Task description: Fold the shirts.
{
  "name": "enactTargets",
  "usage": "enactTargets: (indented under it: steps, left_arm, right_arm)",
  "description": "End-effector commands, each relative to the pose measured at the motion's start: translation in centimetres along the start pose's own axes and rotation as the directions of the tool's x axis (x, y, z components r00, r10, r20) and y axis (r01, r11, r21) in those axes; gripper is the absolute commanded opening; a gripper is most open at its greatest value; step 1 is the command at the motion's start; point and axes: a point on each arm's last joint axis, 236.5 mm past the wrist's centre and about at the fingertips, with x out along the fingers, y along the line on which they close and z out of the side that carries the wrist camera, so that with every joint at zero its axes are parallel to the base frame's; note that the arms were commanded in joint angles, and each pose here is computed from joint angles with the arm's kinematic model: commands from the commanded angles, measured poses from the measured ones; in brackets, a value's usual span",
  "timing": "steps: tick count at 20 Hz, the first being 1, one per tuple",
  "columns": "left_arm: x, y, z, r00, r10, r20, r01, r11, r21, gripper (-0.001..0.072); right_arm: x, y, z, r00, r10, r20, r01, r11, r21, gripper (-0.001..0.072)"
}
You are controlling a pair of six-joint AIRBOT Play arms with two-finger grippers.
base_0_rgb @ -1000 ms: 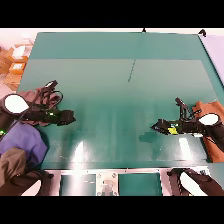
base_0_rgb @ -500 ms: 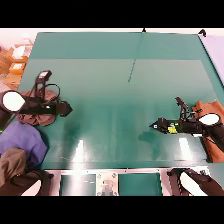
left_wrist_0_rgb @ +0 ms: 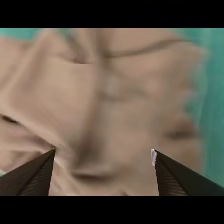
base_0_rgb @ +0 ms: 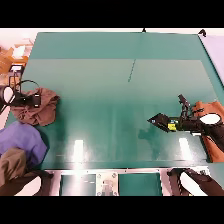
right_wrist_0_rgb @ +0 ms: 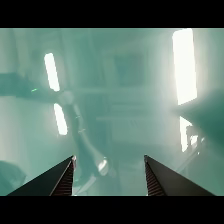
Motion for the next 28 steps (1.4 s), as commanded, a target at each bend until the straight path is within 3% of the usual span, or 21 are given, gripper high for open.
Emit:
enactTargets:
  steps: [1,4,5,6,7,11,14,18,22,27,28]
  left_arm:
    - [4.8,2.2,0.1,1.0,0.007,-0.011,-0.007,0.996,-0.085,0.072]
    - [8.2,0.5,-0.8,0.998,-0.046,-0.046,0.04,0.992,-0.123,0.0713]
    - [8.8,0.3,-1.3,0.996,-0.052,-0.068,0.043,0.991,-0.125,0.0633]
    - [9.0,0.2,-1.8,0.995,-0.052,-0.086,0.042,0.991,-0.124,0.0245]
    - [8.7,0.3,-2.0,0.993,-0.053,-0.105,0.04,0.992,-0.123,0.0025]
    - [4.2,0.2,1.8,0.991,-0.101,-0.092,0.086,0.985,-0.153,0.0026]
    - [-4.7,-2.3,9.5,0.967,-0.223,0.127,0.242,0.957,-0.159,0.0026]
    - [-19.2,-11.3,14.7,0.817,-0.464,0.342,0.482,0.875,0.035,0.0027]
    - [-23.4,-23.0,10.5,0.683,-0.704,0.192,0.677,0.71,0.195,0.0028]
    - [-17.2,-34.1,2.2,0.668,-0.735,-0.111,0.734,0.628,0.26,0.0033]
    - [-15.7,-35.9,0.9,0.666,-0.73,-0.154,0.74,0.62,0.259,0.0294]
  right_arm:
    - [0.0,-0.1,0.6,1.0,-0.006,0.028,0.006,1.0,0.001,0.0503]
    - [0.0,-0.1,0.6,1.0,-0.006,0.028,0.006,1.0,0.001,0.0503]
    - [0.0,-0.1,0.6,1.0,-0.006,0.027,0.006,1.0,0.001,0.0503]
    - [0.0,-0.1,0.6,1.0,-0.006,0.028,0.006,1.0,0.001,0.0502]
    - [0.0,-0.1,0.6,1.0,-0.006,0.027,0.006,1.0,0.001,0.0502]
    - [-0.1,0.2,0.3,1.0,0.003,0.009,-0.003,1.0,-0.002,0.0491]
    - [-1.2,2.0,0.8,0.999,0.034,-0.01,-0.034,0.999,-0.041,0.049]
    - [-3.9,5.6,4.0,0.996,0.075,0.038,-0.069,0.988,-0.137,0.049]
    - [-6.2,8.3,5.7,0.992,0.106,0.063,-0.091,0.974,-0.209,0.0491]
    - [-6.4,8.6,5.3,0.993,0.111,0.043,-0.1,0.974,-0.203,0.0493]
    - [-6.4,8.6,5.2,0.993,0.111,0.04,-0.101,0.976,-0.194,0.0494]
